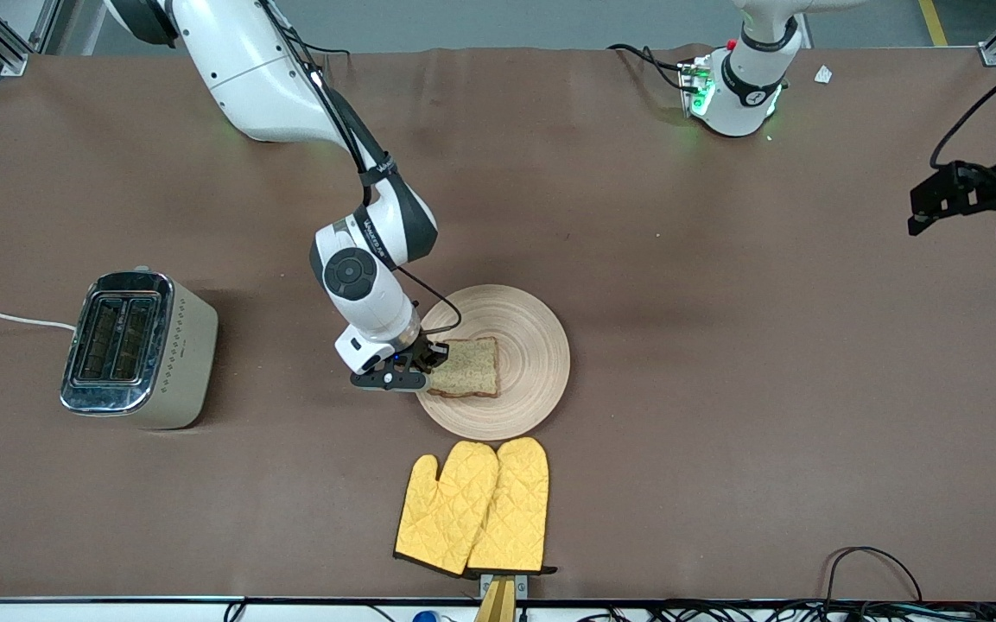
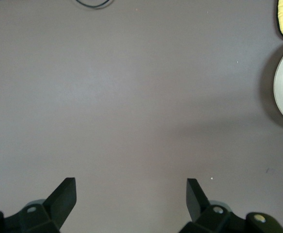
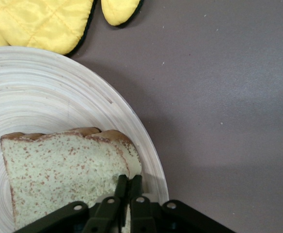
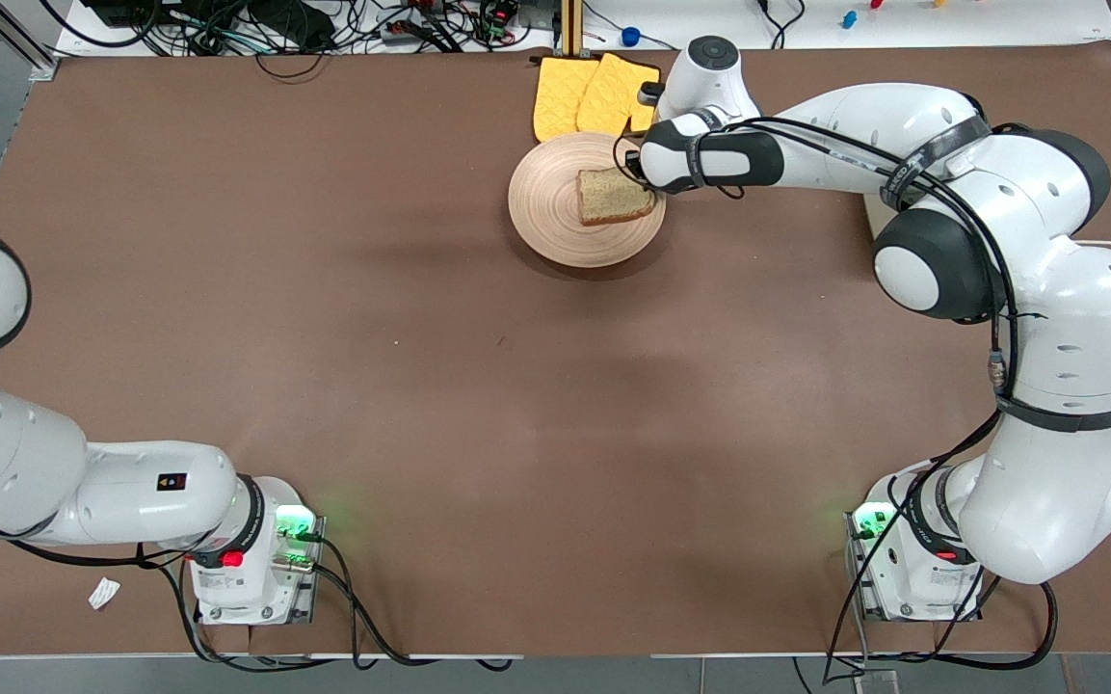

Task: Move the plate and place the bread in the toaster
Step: 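Grasp the bread slice with the right gripper while the left gripper withdraws, then lift the bread with the right gripper and carry it over the toaster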

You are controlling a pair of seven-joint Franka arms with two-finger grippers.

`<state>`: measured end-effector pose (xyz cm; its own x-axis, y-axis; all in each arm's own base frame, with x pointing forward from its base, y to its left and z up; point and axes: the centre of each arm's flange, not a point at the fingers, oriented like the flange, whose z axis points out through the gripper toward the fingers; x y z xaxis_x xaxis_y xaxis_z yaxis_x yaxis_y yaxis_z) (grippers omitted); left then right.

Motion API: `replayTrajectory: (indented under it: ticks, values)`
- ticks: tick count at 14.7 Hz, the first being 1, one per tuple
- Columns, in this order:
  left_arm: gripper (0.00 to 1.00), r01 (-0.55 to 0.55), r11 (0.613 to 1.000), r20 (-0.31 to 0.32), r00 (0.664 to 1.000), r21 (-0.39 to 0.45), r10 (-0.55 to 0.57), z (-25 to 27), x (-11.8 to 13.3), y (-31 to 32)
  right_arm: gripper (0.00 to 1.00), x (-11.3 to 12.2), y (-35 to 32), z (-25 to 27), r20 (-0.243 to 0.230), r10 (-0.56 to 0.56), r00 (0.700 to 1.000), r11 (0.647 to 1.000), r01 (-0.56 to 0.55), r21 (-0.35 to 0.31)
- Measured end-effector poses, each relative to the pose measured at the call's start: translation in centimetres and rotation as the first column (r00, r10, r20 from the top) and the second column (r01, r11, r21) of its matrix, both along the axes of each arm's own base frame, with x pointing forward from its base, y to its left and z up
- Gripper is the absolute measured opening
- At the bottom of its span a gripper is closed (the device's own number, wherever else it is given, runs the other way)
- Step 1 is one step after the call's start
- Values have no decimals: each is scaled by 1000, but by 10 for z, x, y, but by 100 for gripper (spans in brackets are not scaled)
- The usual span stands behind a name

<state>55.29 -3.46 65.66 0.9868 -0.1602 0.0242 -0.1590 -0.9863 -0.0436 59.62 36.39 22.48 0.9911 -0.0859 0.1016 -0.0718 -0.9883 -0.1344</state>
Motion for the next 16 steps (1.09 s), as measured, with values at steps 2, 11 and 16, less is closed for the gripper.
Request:
replayTrajectory:
  ticks: [2, 11, 16]
  values:
    - [100, -8, 1000, 8, 1000, 1, 7, 6, -10, 0, 4, 1, 2, 6, -8, -21, 1000, 1000, 21, 2]
    - [100, -25, 1000, -20, 999, 4, 25, 5, -18, 9, 4, -38, -9, 187, -120, -59, 991, 970, 28, -242]
    - [100, -18, 1000, -9, 1000, 4, 18, 9, -19, 5, 4, -42, -72, 236, -85, -63, 994, 806, 0, -592]
